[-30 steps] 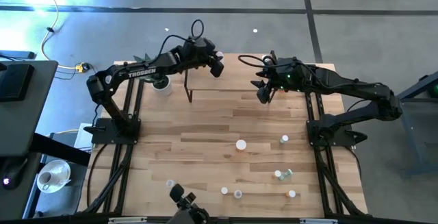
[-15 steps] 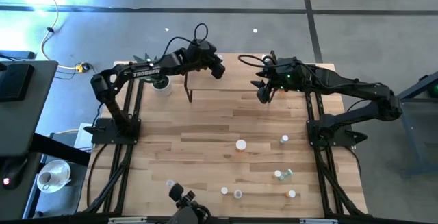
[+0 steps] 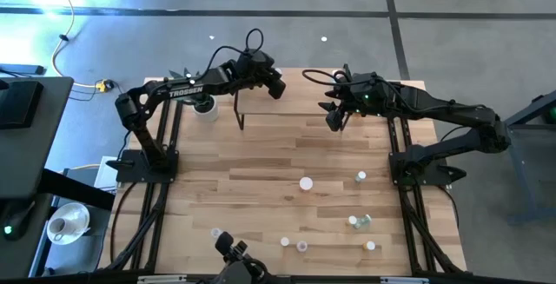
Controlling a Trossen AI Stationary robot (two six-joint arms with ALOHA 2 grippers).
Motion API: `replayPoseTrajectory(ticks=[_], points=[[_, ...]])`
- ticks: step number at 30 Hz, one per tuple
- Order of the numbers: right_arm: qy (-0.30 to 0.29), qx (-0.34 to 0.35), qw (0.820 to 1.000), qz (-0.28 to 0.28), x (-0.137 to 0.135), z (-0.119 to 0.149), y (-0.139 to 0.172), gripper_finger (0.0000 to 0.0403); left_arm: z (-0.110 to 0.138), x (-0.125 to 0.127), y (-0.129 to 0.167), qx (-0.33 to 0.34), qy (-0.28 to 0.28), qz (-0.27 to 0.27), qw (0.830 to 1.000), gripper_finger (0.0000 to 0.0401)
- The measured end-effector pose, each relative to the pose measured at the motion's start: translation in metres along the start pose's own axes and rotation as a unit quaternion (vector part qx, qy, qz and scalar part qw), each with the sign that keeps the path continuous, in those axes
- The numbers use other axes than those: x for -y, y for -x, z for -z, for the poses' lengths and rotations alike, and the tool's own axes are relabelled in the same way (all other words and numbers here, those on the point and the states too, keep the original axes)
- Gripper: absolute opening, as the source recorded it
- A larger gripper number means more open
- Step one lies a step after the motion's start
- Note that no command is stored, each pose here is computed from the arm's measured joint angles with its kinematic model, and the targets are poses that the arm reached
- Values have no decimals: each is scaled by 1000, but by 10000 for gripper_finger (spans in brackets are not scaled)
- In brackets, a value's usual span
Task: Pick and place medicine bottles onto shelf by color
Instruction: Put the top transparent pill bottle on the shelf, then put the top small orange pill bottle on the shelf
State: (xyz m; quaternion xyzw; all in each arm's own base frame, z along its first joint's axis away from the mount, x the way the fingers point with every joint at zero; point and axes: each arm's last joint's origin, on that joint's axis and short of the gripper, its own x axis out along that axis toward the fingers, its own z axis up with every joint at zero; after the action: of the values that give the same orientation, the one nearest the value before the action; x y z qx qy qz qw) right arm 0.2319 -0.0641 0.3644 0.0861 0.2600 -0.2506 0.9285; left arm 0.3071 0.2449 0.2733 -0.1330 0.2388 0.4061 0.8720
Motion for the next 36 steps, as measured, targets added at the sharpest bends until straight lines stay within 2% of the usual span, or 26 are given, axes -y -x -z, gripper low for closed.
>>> replayPoseTrajectory(ticks=[9, 24, 30, 36], points=[[0, 0, 1000, 0, 0, 0, 0, 185, 0, 0, 0, 1, 2, 0, 1000, 158], [0, 0, 1000, 0, 0, 0, 0, 185, -4, 1, 0, 20, -2, 3, 1000, 185], [1, -5, 1000, 1, 0, 1, 0, 185, -11, -1, 14, 32, -5, 2, 999, 186], [4, -25, 1000, 4, 1, 5, 0, 185, -24, -5, 42, 50, -4, 6, 999, 186]])
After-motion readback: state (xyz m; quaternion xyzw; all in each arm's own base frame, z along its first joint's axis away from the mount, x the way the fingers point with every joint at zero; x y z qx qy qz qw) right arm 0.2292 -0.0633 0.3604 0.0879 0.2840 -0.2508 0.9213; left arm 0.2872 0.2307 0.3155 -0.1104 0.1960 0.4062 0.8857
